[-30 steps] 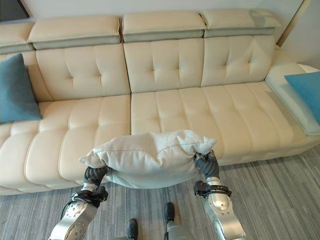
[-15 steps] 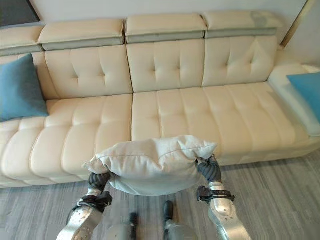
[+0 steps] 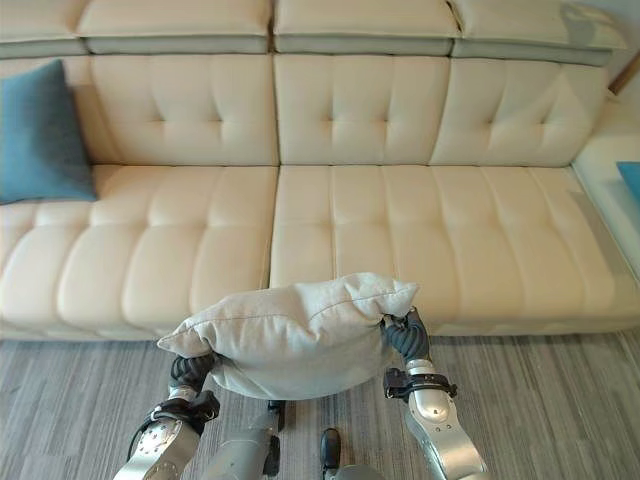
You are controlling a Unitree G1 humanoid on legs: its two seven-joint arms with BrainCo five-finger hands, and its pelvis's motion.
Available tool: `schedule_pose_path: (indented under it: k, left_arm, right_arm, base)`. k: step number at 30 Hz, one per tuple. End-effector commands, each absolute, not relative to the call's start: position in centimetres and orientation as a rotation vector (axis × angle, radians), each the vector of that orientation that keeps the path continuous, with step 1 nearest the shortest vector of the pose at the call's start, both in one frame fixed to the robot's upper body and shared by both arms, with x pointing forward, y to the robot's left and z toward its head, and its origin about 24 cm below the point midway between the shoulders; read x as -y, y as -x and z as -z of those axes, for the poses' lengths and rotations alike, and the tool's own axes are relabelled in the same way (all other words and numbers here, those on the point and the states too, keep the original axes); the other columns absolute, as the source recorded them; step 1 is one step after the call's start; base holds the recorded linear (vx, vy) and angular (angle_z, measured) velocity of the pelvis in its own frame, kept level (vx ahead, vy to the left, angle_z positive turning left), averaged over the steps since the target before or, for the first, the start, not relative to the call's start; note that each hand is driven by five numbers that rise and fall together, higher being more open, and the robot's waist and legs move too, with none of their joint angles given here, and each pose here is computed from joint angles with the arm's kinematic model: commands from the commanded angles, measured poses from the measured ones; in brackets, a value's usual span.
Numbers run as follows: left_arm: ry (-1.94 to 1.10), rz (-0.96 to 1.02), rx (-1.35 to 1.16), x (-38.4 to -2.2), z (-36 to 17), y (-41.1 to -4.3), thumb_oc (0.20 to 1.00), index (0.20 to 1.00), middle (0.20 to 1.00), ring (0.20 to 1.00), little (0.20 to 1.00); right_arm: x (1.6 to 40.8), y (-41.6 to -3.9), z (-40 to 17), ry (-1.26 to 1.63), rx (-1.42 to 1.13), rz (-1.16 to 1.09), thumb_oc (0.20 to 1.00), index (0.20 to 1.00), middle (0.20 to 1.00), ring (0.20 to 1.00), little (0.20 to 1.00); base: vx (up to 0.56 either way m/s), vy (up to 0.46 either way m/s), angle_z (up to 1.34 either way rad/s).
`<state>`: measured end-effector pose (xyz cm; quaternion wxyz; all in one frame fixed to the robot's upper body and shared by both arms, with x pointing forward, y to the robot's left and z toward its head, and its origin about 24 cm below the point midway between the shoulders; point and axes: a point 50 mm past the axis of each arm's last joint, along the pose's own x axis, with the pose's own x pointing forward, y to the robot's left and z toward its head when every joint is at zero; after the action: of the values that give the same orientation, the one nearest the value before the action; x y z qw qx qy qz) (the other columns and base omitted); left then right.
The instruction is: Pick up all the scattered cushions and arrange them neatly on the sofa.
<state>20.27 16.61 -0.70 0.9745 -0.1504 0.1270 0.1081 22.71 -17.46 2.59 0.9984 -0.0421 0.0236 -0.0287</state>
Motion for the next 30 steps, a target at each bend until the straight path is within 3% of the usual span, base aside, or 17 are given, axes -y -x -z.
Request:
schedule_pose_path:
  k: [1,10,30]
  left_arm:
    - [0.310,-0.109,-0.011,-16.1,-3.9,-21.9,0.200,0.200,0.200,0.200,0.200]
    - [0.271,-0.124,0.046,-16.5,-5.1,-23.0,0.200,0.200,0.200,0.200,0.200]
    - [0.302,-0.100,0.037,-16.0,-4.7,-22.2,0.200,0.200,0.200,0.200,0.200]
  right_arm:
    - [14.4,-23.2,-6.6,0.026,0.177,-0.058,0.200,0.200,0.200,0.200,0.200]
    - [14.2,-23.6,-6.4,0.000,0.163,-0.031,0.200,0.200,0.200,0.200,0.200]
    - [15.2,-23.4,-6.8,-0.013,0.180,-0.064,0.200,0.200,0.200,0.200,0.200]
  base:
    - [0.44,0.307,-0.13]
    - [0.20,0.168,0.03]
    - [0.16,-0.116,0.08]
